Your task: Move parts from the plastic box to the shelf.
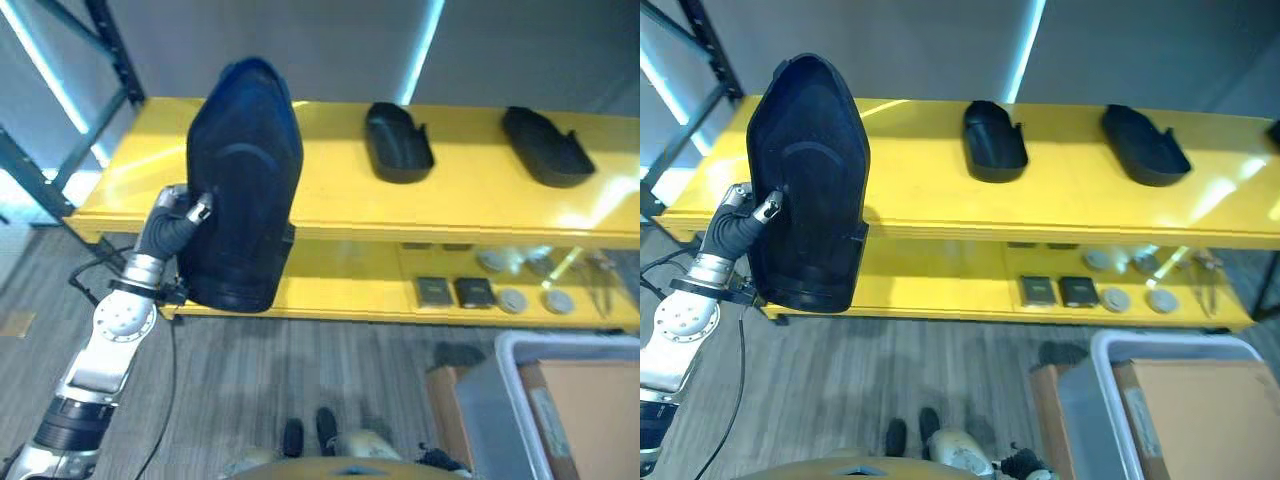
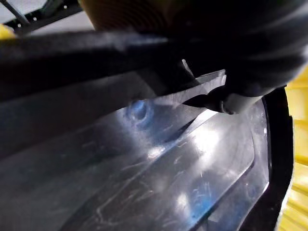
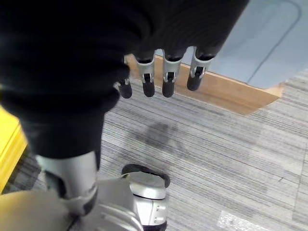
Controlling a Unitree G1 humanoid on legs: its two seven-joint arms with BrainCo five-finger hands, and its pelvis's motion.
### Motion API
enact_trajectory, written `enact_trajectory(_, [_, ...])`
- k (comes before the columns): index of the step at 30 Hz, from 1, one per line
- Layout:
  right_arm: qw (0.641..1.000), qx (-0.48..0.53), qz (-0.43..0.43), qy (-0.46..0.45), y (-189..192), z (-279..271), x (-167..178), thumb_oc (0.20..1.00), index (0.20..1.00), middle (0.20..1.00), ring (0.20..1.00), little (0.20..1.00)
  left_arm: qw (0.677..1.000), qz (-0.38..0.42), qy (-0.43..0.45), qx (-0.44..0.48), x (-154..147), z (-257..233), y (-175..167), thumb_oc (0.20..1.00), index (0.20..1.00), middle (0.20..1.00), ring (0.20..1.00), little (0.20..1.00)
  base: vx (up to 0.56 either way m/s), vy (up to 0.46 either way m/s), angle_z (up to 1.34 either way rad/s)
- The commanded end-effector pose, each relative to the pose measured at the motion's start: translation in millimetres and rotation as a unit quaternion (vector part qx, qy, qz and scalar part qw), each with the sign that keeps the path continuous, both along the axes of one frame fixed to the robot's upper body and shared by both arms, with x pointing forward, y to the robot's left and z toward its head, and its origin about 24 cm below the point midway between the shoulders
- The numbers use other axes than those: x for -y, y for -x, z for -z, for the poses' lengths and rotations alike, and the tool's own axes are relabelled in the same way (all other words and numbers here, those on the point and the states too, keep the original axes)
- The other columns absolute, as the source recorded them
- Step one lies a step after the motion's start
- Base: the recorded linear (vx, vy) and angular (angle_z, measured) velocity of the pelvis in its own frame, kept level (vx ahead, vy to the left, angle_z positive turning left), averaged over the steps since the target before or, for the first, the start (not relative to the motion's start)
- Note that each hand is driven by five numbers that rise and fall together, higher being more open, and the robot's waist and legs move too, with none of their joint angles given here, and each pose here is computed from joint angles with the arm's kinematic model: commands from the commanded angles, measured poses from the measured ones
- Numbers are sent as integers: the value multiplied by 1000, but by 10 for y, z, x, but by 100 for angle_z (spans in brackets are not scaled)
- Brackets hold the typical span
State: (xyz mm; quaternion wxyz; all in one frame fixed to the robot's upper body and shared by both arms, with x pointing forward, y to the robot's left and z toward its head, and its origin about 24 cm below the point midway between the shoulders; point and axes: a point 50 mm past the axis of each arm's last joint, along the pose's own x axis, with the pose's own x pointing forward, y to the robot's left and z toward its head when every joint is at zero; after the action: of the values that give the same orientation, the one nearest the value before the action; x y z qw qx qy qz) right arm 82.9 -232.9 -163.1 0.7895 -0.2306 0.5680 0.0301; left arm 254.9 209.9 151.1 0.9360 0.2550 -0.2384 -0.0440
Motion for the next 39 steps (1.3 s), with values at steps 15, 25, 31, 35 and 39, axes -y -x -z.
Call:
enact_trajectory(15, [998,21,25,59,-67,-128,400,1000,1000,1000,1000,1000,995,-4,59,79,-24,-264,17,200,200,200,200,200,149,213,18])
enact_trajectory(25, [1000,-3,-12,18,-29,-12,46,1000,1000,1000,1000,1000,992,-51,-47,107,-143,-409,-86,200,200,200,200,200,82,240,-33])
enact_trajectory(31, [997,-22,-67,17,75,27,-59,1000,1000,1000,1000,1000,988,-99,-41,110,-200,-416,-236,200,200,200,200,200,43,-51,-4])
enact_trajectory(35, [999,-7,-26,44,38,-31,151,1000,1000,1000,1000,1000,989,-112,28,95,-225,-397,-401,200,200,200,200,200,-35,-61,-10])
enact_trajectory(39, [998,8,6,55,-33,-71,251,1000,1000,1000,1000,1000,986,-115,46,110,-181,-543,-569,200,200,200,200,200,-35,-47,-24])
